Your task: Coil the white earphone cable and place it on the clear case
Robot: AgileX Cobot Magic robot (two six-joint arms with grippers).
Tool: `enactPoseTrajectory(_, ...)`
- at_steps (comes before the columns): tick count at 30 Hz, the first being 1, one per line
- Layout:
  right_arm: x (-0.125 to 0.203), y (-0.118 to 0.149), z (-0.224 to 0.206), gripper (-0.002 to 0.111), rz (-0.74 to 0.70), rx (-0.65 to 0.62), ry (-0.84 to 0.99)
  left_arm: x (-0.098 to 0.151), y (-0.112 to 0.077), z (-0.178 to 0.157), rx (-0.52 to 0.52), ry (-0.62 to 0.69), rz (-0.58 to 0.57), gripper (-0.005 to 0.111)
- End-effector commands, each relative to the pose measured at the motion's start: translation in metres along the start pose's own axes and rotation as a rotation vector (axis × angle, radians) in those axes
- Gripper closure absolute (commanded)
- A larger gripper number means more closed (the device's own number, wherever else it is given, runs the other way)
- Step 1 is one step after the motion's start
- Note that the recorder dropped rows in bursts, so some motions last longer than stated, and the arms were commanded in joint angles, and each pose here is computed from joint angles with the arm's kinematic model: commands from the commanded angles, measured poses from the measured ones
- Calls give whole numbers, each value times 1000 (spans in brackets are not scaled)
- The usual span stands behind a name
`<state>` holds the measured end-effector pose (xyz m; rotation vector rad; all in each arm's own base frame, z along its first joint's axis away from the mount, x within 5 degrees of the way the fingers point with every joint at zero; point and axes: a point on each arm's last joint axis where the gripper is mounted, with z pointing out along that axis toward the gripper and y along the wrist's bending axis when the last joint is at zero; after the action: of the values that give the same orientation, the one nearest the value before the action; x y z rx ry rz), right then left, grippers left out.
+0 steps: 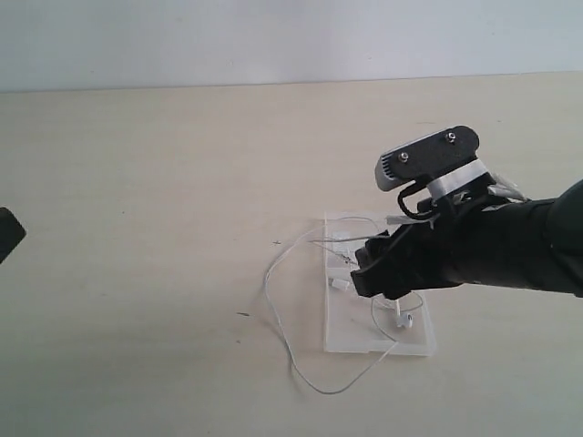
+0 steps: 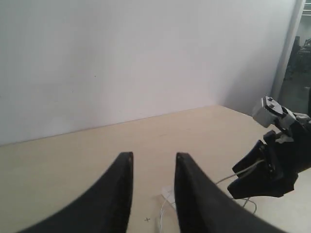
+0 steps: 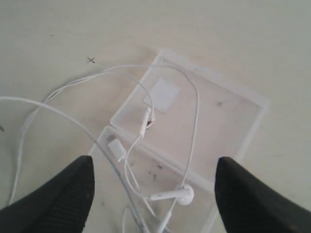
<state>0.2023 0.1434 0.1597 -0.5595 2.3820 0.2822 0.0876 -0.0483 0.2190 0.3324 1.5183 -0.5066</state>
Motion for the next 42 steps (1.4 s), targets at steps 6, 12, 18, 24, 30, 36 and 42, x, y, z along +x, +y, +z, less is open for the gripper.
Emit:
enactPoseTrajectory(6,-4,-24,14,41,115,-107,122,-6,-4,3,44,-13,-4,59)
enactPoseTrajectory(12,-15,-35,16,41,72,-76,327,-6,-4,3,52,-6,5,58)
enactPoseTrajectory(18,-65,-38,-11,41,5,-50,530,-3,-3,3,43,20,24,58)
enactPoseTrajectory(24,-66,-39,-1,41,-44,-74,683,-2,-2,3,27,35,9,58)
enactPoseTrajectory(30,-65,-41,25,41,-15,-70,727,-1,-1,3,15,47,2,58)
enactPoseTrajectory(36,-78,-41,41,43,-17,-81,777,0,0,3,0,61,0,58)
enactPoseTrajectory(42,-80,-37,36,43,-62,-159,882,0,1,3,-3,63,0,58)
